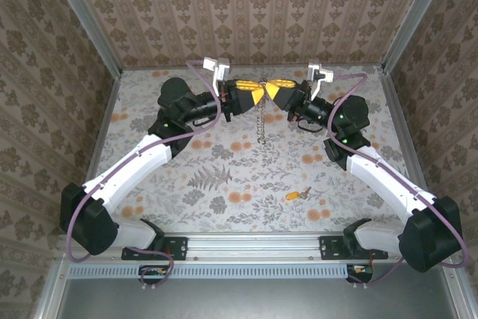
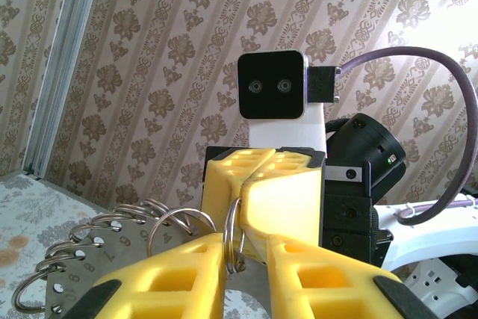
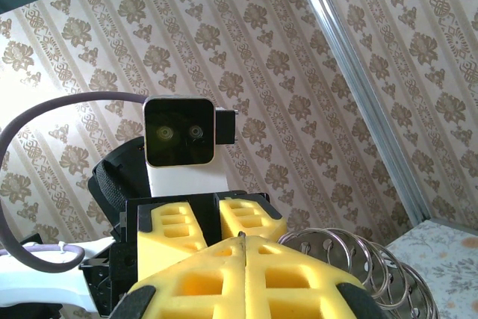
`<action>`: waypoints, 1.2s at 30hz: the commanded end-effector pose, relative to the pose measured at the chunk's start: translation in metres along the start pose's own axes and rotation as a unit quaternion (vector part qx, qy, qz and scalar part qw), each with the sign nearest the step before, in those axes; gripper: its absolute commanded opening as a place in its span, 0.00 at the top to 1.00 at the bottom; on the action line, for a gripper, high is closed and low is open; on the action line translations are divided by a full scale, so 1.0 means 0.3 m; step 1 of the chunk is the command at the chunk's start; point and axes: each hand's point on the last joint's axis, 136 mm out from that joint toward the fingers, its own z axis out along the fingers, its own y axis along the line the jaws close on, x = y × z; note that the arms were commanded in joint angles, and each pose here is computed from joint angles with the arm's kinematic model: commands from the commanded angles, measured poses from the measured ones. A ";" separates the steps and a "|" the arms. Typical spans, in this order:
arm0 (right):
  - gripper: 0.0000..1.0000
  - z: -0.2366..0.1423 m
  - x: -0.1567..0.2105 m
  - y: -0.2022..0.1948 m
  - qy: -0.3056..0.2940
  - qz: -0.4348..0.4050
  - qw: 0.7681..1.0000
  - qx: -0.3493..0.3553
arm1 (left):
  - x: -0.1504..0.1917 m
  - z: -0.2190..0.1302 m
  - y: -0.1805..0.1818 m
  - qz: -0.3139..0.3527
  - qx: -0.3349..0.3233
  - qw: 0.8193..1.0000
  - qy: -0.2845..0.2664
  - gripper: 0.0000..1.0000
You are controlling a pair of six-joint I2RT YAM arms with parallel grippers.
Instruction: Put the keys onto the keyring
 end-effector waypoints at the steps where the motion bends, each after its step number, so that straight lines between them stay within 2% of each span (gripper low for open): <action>1: 1.00 -0.011 -0.042 0.046 -0.016 -0.019 1.000 -0.016 | -0.050 0.009 -0.048 0.029 0.024 0.999 -0.015 0.80; 11: 1.00 -0.010 -0.037 0.045 -0.013 -0.017 1.000 -0.017 | -0.059 0.013 -0.050 0.033 0.028 0.999 -0.020 0.87; 17: 1.00 -0.012 -0.030 0.037 -0.010 -0.014 1.000 -0.013 | -0.059 0.017 -0.056 0.032 0.035 0.999 -0.019 1.00; 25: 1.00 -0.017 -0.022 0.022 0.002 -0.009 1.000 0.008 | -0.044 0.001 -0.044 0.049 0.014 0.999 -0.019 1.00; 26: 0.97 -0.022 -0.026 0.012 0.003 -0.007 1.000 0.019 | -0.039 -0.006 -0.034 0.052 0.002 0.998 -0.017 1.00; 28: 0.72 -0.038 -0.036 -0.012 0.004 0.001 0.999 0.047 | -0.033 -0.019 -0.021 0.062 -0.020 0.998 -0.018 1.00; 30: 0.51 -0.070 -0.057 -0.040 0.002 0.009 0.996 0.086 | -0.029 -0.033 -0.012 0.073 -0.040 0.996 -0.014 1.00; 32: 0.44 -0.112 -0.078 -0.068 -0.003 0.013 0.991 0.131 | -0.025 -0.045 -0.009 0.086 -0.052 0.995 -0.011 1.00; 36: 0.37 -0.230 -0.091 -0.143 -0.018 0.039 0.973 0.226 | -0.014 -0.066 -0.006 0.114 -0.074 0.991 0.005 1.00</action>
